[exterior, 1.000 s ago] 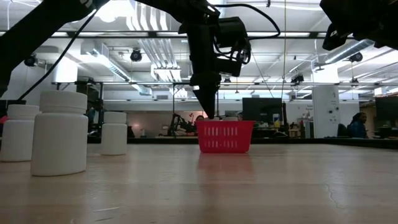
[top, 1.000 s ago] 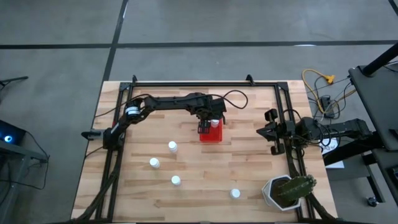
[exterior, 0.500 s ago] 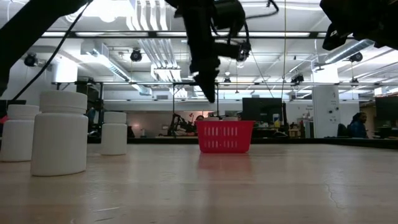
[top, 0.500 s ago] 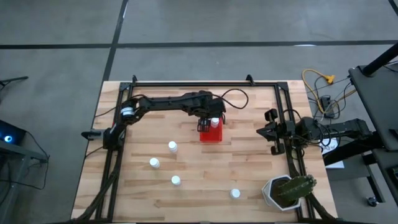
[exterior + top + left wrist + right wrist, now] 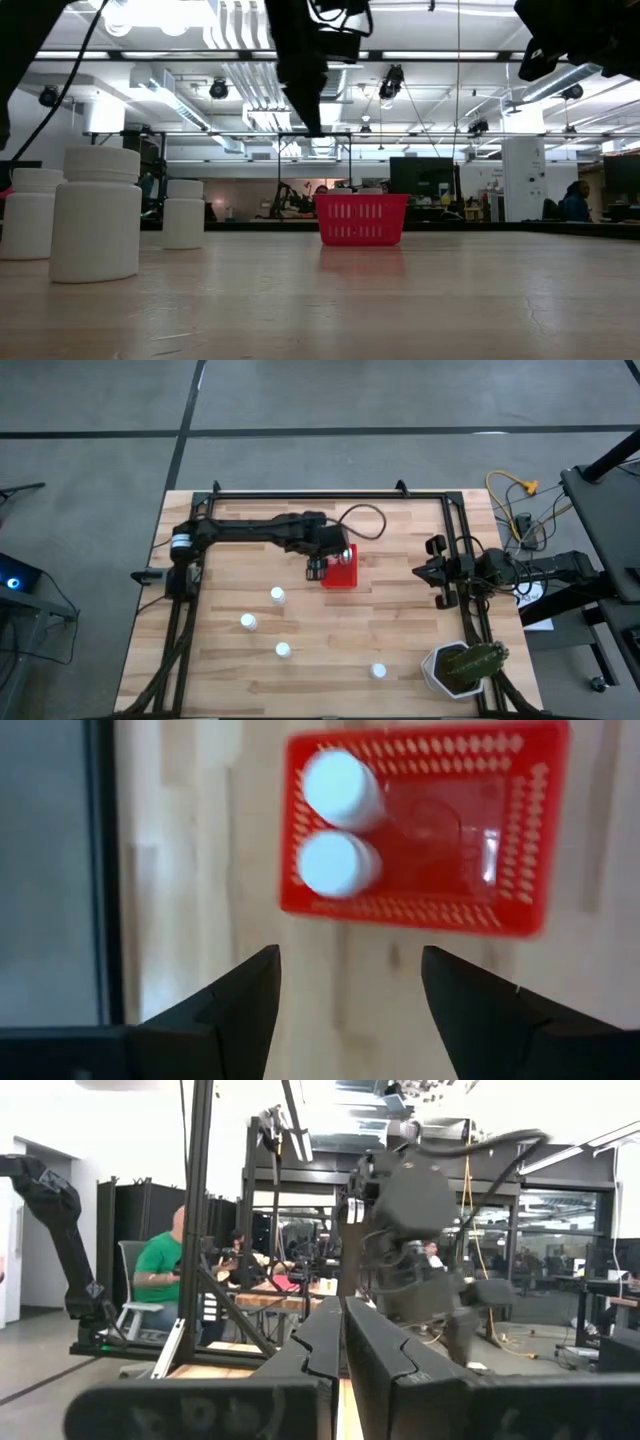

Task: Pick and place pill bottles into a basket
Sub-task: Put the top center white medicine bottle into the red bin

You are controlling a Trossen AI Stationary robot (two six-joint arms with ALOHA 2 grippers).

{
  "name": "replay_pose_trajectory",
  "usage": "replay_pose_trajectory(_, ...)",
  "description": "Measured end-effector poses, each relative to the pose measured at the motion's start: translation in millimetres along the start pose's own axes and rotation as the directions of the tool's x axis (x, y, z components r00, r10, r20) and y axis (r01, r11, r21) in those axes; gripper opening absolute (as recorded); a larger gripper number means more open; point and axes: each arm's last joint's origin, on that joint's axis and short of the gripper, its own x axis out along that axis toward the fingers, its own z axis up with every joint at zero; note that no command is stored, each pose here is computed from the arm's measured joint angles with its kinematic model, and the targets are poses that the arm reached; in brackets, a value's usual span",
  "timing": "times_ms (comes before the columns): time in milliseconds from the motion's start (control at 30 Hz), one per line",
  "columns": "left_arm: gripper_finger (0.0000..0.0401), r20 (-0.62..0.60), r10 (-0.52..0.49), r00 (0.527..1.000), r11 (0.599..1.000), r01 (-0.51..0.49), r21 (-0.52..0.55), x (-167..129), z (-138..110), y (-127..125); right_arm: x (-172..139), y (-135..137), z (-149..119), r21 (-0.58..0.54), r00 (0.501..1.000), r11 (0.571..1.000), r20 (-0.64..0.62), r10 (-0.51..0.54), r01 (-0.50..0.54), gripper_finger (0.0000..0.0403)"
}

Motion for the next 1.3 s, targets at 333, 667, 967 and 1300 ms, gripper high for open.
replay_pose_trajectory(333,0.0224,-0.13,-0.044,0.991,0.997,0.035,-0.066,8.6,-42.6,-41.7,0.2,0.0,-0.3,-0.001,1.0,1.0,-0.003,-0.001,0.001,0.0009)
replay_pose_trajectory(667,0.0224,-0.174,-0.085,0.981,0.996,0.084,-0.012,6.1,-61.3,-77.6,0.2,0.0,-0.4,0.0,1.0,1.0,-0.003,-0.001,0.001,0.0009)
replay_pose_trajectory(967,0.0224,-0.057,-0.115,0.992,0.993,0.115,0.005,-22.0,-63.5,-85.4,0.2,-0.1,-0.4,0.0,1.0,1.0,-0.003,-0.002,0.002,0.0009)
replay_pose_trajectory(1300,0.0224,-0.06,-0.226,0.972,0.974,0.226,-0.001,-20.8,-78.5,-89.2,0.3,-0.1,-0.4,-0.001,1.0,1.0,-0.004,-0.001,0.001,0.0009)
